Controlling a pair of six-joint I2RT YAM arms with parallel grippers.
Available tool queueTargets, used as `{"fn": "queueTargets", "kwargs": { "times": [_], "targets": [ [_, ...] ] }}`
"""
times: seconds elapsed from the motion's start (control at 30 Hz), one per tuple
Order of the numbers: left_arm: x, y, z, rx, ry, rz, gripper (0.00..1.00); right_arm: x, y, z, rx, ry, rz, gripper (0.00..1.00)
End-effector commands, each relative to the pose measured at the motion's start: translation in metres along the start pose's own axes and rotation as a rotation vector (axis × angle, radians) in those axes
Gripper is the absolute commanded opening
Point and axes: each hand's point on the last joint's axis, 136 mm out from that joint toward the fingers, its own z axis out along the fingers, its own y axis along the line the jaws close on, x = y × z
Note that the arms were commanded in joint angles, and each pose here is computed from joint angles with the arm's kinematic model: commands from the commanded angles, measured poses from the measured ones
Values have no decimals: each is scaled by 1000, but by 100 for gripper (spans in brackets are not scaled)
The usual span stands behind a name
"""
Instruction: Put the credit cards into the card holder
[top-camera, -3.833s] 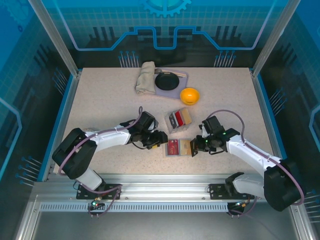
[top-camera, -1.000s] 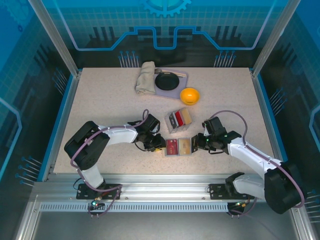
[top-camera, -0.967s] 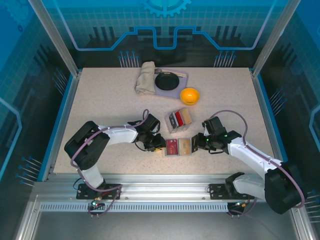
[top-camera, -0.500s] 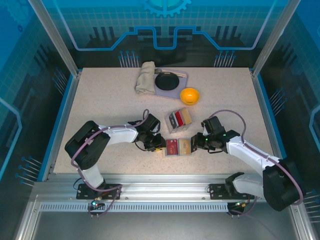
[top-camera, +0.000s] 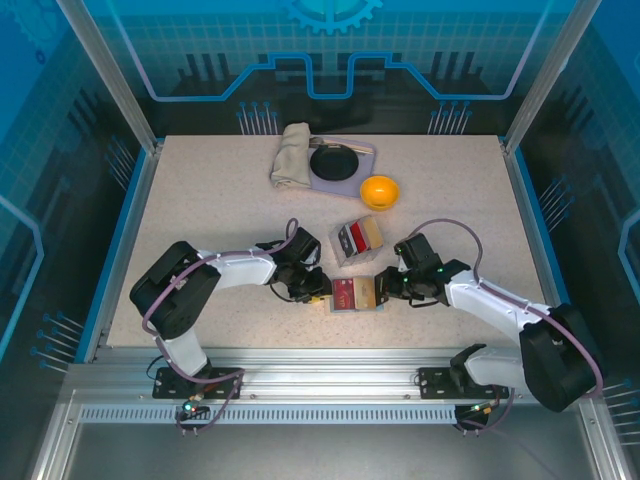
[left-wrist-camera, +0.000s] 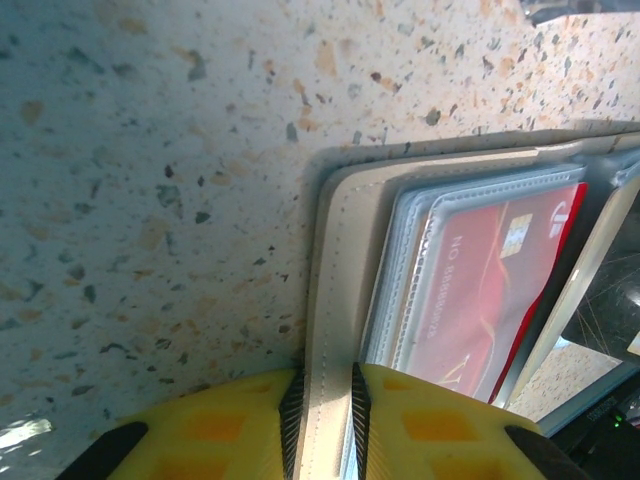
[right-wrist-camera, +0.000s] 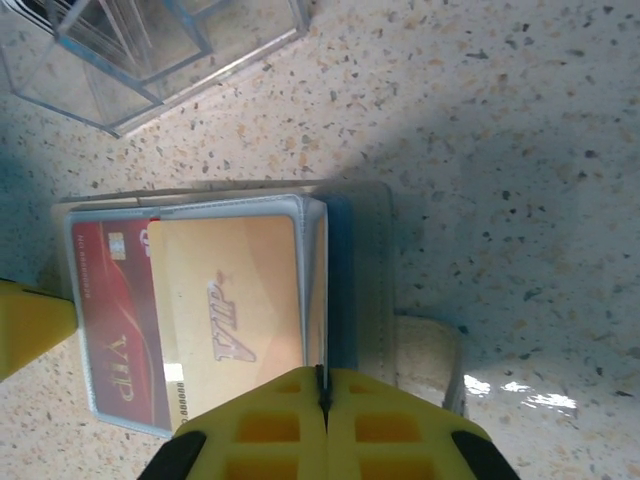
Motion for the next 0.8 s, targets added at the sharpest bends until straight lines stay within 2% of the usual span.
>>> {"fn": "queueTargets", "kwargs": {
  "times": [0.0, 0.17, 0.37, 0.57, 0.77],
  "targets": [
    [4, 1, 17, -2, 30, 33, 25, 3, 6, 3, -38, 5, 29, 5],
    [3, 0, 16, 1, 29, 33, 25, -4, 19, 3, -154, -13, 93, 5],
    [2, -1, 16, 1, 28, 34, 25, -9, 22, -9, -199, -40, 112, 6],
    [3, 0, 17, -1, 30, 34, 25, -7, -3, -23, -37, -58, 40, 6],
    [2, -2, 17, 2, 28, 35, 25, -2, -11, -20, 0, -40, 24, 6]
  ]
}}
